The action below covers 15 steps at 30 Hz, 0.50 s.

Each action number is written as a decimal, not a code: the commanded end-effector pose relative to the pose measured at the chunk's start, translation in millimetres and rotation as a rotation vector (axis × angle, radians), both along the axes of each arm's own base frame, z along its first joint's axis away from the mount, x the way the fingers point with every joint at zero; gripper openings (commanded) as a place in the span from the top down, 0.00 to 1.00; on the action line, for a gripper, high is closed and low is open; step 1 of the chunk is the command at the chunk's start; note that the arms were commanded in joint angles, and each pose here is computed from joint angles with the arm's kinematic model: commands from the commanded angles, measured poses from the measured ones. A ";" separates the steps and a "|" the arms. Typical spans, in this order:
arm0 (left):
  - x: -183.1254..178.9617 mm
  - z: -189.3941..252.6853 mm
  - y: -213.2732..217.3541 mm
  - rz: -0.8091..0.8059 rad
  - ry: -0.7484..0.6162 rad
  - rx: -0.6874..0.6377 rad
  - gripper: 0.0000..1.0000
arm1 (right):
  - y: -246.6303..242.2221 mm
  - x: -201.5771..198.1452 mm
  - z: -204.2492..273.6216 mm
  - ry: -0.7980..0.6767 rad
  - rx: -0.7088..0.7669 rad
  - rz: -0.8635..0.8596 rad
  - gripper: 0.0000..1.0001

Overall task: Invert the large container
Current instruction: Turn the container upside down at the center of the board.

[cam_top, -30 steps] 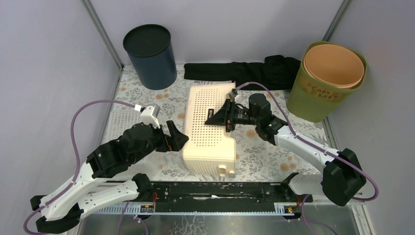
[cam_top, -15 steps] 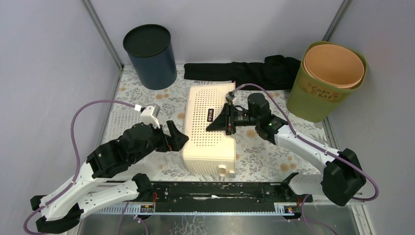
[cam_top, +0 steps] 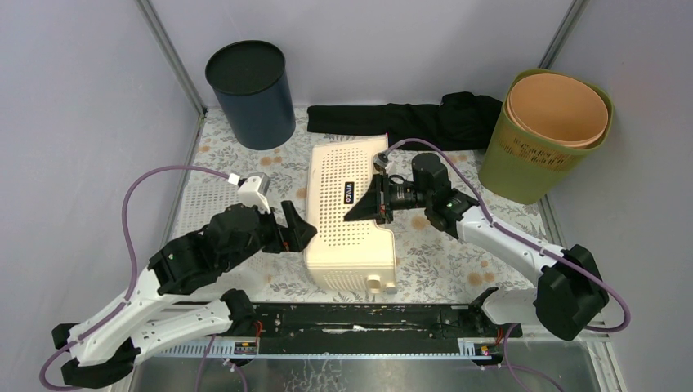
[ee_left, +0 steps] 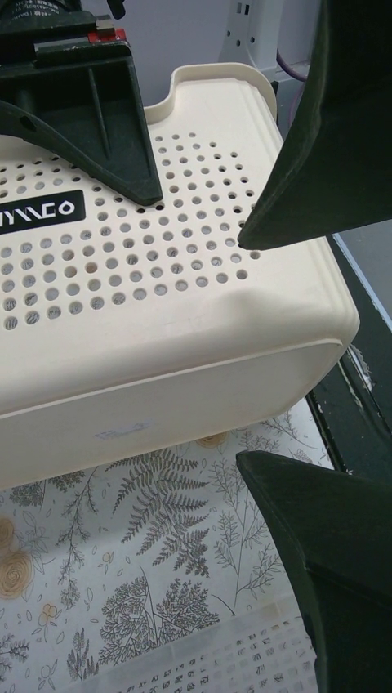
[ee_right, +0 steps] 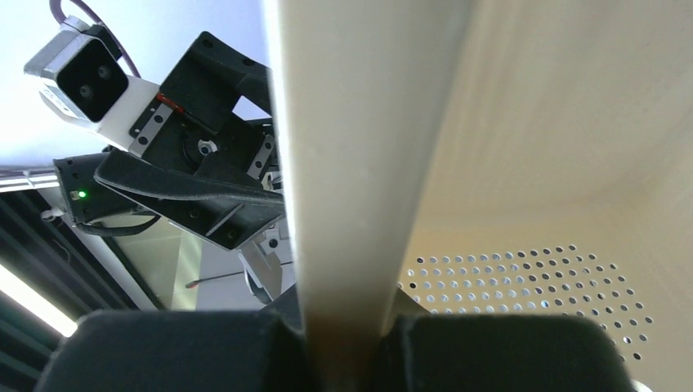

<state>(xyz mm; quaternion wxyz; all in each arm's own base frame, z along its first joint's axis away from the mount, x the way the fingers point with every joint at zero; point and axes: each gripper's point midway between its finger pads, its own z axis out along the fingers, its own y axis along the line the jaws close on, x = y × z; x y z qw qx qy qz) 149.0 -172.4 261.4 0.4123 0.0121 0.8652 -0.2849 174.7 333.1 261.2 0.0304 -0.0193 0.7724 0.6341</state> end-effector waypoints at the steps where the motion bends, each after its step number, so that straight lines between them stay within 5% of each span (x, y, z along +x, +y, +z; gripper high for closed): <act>1: 5.2 9.6 -0.5 0.013 -0.030 -0.010 0.00 | 3.2 -2.8 48.8 -0.088 0.147 0.041 1.00; 9: 1.8 34.3 5.3 0.006 -0.068 -0.042 0.00 | 5.2 0.1 90.5 -0.116 0.280 0.031 1.00; 15: -2.9 101.3 30.9 0.041 -0.183 -0.105 0.00 | 11.7 10.6 118.4 -0.147 0.398 0.031 1.00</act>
